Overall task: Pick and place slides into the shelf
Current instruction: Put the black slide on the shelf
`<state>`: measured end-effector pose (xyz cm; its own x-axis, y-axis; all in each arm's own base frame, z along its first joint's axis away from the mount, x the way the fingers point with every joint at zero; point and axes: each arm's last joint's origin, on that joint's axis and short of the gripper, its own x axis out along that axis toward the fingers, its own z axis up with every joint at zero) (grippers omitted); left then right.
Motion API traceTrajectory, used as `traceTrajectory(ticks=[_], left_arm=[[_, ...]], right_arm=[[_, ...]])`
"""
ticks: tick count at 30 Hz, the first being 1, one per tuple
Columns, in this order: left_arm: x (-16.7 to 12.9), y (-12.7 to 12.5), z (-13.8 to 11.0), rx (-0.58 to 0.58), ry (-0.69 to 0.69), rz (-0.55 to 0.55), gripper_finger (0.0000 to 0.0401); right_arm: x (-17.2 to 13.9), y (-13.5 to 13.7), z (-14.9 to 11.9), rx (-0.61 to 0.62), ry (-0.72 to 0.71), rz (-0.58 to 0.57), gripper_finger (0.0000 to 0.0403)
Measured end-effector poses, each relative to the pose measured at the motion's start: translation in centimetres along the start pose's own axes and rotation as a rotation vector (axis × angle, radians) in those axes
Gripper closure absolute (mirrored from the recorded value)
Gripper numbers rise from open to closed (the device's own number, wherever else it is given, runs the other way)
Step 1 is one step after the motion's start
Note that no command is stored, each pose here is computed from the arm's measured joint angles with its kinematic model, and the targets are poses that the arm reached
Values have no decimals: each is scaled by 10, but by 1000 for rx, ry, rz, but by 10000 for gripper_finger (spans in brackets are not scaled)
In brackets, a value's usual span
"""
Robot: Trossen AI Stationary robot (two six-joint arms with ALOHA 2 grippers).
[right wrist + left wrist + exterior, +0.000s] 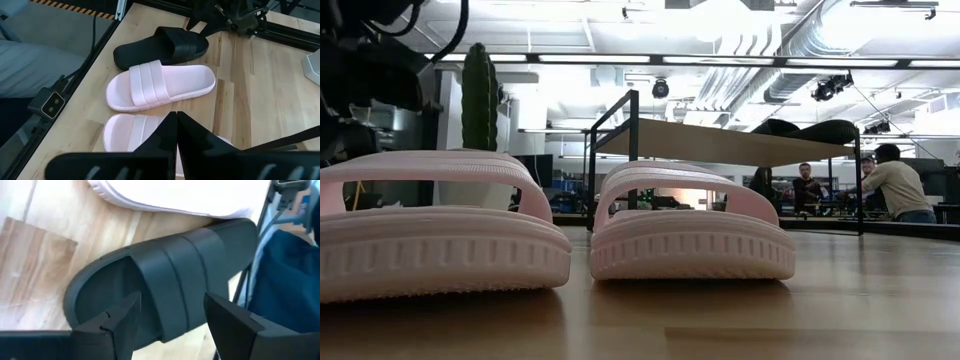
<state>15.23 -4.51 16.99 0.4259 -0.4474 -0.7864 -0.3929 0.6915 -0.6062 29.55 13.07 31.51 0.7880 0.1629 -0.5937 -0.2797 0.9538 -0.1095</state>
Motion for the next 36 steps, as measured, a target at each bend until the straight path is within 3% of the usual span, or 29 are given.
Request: traceTrajectory(ticks=[5, 11, 19, 36], left_arm=[[11, 14, -5, -40, 1, -9, 194], [26, 30, -14, -104, 20, -104, 194], [27, 22, -8, -51, -54, -255, 194], [27, 22, -8, -57, -49, -256, 194]], right_arm=[[0, 0, 0, 0, 0, 0, 402], [0, 0, 0, 0, -1, 0, 402], [0, 0, 0, 1, -1, 0, 402], [0, 0, 0, 3, -2, 0, 402]])
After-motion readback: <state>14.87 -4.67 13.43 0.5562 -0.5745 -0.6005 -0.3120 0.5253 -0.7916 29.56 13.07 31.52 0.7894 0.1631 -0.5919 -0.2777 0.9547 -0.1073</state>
